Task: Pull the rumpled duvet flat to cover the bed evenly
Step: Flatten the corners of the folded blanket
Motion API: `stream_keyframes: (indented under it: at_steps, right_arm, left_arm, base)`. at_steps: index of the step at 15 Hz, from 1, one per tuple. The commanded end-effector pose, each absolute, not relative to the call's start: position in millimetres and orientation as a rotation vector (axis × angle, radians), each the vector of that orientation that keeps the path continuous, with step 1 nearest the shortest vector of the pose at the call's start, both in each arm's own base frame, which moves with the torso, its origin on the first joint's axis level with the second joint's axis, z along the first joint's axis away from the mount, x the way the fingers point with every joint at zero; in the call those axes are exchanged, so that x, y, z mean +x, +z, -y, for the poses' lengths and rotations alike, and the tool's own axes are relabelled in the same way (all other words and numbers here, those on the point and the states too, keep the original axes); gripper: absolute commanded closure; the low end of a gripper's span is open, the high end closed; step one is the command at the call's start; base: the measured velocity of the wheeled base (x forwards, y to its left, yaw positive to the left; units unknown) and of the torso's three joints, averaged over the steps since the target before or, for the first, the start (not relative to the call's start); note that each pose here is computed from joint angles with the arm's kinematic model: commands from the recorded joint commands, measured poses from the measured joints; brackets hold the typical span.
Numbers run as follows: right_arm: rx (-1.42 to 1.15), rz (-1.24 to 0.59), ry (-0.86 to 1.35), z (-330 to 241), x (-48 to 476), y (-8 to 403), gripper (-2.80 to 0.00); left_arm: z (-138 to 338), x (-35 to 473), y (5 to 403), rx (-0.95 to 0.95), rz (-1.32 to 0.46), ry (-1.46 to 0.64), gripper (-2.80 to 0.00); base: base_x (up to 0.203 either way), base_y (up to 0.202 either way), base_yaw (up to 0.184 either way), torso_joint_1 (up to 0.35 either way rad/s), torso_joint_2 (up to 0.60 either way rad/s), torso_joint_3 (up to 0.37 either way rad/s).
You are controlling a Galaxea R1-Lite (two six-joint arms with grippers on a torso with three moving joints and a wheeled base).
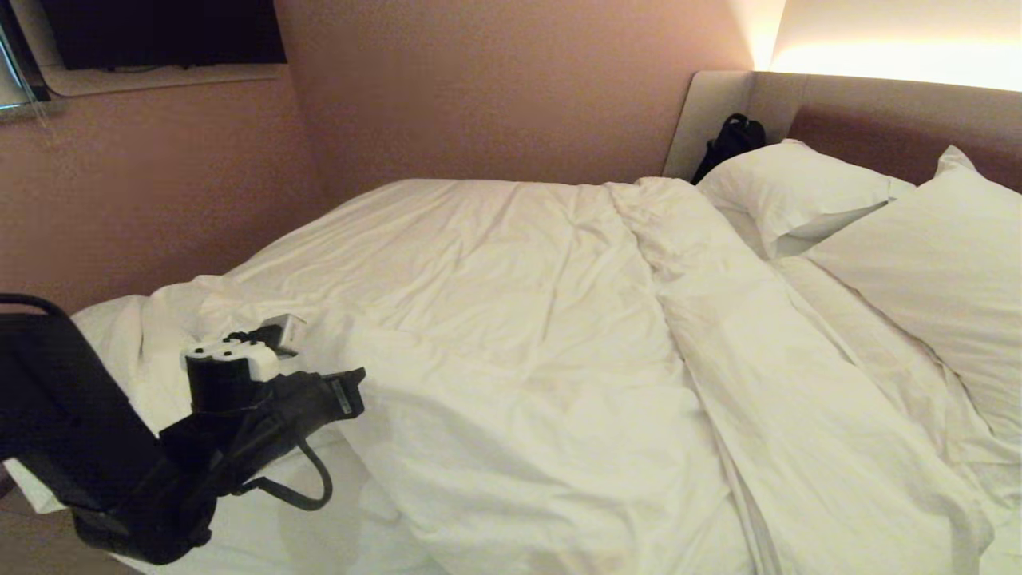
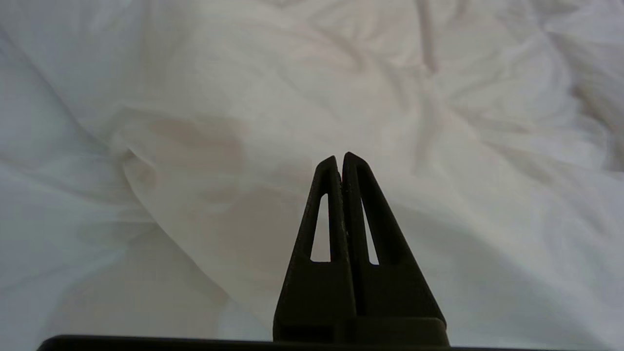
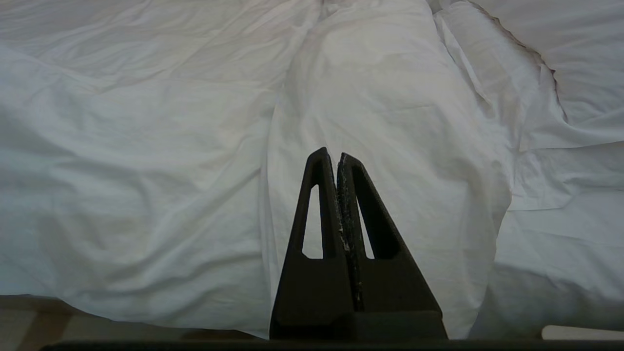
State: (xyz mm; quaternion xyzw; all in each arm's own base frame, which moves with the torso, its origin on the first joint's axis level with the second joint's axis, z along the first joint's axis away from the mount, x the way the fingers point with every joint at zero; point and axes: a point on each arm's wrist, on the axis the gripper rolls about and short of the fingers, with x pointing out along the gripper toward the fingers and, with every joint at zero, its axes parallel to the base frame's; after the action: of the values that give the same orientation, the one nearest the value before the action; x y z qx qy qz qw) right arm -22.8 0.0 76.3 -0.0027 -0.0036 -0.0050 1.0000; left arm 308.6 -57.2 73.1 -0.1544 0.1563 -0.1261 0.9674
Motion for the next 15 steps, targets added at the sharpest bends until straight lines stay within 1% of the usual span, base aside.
stream_keyframes:
  at_steps: [1, 11, 12, 15]
  right_arm:
    - [-0.006, 0.008, -0.011, 0.0, -22.8, 76.3, 0.00]
    - [-0.006, 0.008, -0.011, 0.0, -22.8, 76.3, 0.00]
    - [-0.006, 0.008, -0.011, 0.0, -22.8, 76.3, 0.00]
    - [-0.006, 0.008, -0.011, 0.0, -22.8, 76.3, 0.00]
  left_arm:
    - [59.8, 321.9, 48.5, -0.303, -0.344, -0.231, 0.00]
    - [60.5, 321.0, 38.3, -0.280, -0.369, -0.225, 0.00]
    - [60.5, 321.0, 37.1, -0.279, -0.375, -0.225, -2.80]
    - [61.2, 322.0, 39.5, -0.277, -0.372, -0.227, -2.80]
  base:
    - [0.000, 0.000, 0.000, 0.000, 0.00, 0.000]
    - [0.000, 0.000, 0.000, 0.000, 0.00, 0.000]
    - [0.000, 0.000, 0.000, 0.000, 0.00, 0.000]
    - [0.000, 0.000, 0.000, 0.000, 0.00, 0.000]
